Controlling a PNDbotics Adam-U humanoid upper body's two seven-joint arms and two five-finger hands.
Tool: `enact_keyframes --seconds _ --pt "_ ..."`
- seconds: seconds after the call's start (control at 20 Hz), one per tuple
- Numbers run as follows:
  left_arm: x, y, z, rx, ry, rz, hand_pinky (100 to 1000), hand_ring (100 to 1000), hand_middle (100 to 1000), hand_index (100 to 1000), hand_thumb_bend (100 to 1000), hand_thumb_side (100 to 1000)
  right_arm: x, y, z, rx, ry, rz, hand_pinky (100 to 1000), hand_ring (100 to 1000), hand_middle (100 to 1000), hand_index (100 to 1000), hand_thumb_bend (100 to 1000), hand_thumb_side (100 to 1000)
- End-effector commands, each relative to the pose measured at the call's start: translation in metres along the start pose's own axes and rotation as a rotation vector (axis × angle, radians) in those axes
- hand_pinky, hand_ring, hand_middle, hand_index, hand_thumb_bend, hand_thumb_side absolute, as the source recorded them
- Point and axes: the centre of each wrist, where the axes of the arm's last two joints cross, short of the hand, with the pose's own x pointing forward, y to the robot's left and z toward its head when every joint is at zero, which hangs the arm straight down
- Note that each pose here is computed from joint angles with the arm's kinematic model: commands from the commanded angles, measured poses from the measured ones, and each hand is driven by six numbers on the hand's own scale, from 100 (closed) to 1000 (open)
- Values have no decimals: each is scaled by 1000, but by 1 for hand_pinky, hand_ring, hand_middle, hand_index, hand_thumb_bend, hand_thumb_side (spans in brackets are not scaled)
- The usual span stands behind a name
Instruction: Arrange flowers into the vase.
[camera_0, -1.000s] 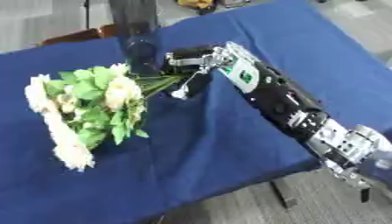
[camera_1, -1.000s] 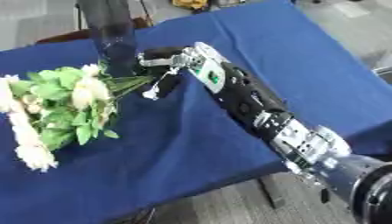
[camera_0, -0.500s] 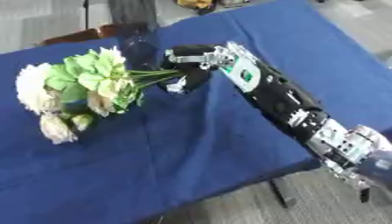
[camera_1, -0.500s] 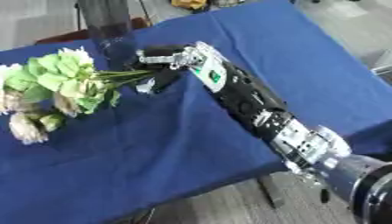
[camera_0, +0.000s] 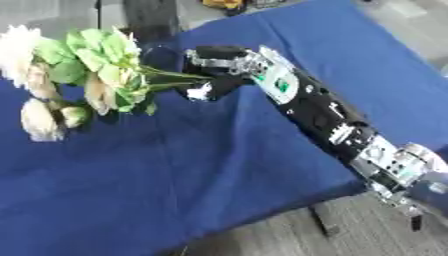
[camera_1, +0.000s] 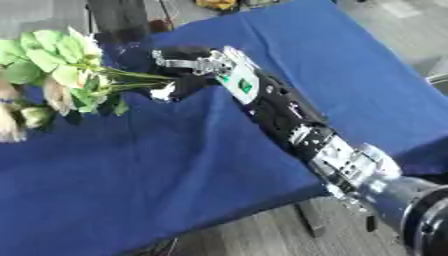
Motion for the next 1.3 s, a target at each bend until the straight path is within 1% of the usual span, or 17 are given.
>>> enact_keyframes --seconds 0.05,0.1,0.35,0.45,0.55,0.75,0.85,0.95,1.05,1.3 --pt "7 3 -3 -1 -25 -9 535 559 614 827 300 968 3 -19 6 -56 -17 35 100 253 100 408 100 748" --pt "7 4 -3 -1 -25 -9 535 559 614 827 299 968 4 -20 6 -71 -20 31 100 246 100 389 100 774" --pt "7 4 -3 0 -24 -9 535 560 615 827 299 968 9 -29 8 -165 -32 -13 100 228 100 342 100 814" --pt "7 4 -3 0 -24 -9 535 560 615 827 299 968 12 -33 8 -197 -37 -34 100 226 100 339 100 816" --pt "7 4 -3 1 -27 -8 519 558 614 827 299 964 15 -37 9 -226 -42 -53 100 219 100 331 100 797" --pt "9 5 -3 7 -36 -9 511 558 614 827 299 962 19 -44 11 -278 -47 -99 100 216 100 328 100 805" --pt "9 5 -4 11 -40 -10 484 556 614 826 298 958 20 -46 13 -310 -43 -118 100 208 100 321 100 813" --pt "10 7 -4 23 -46 -13 490 560 613 824 301 954 21 -47 15 -346 -40 -141 100 203 100 315 100 818" --pt "11 9 -4 40 -48 -18 499 561 612 823 303 952 21 -49 17 -383 -39 -164 100 197 100 309 100 827" --pt "10 12 -3 74 -42 -31 499 560 610 823 303 952 26 -59 22 -521 -56 -210 100 172 100 289 100 835"
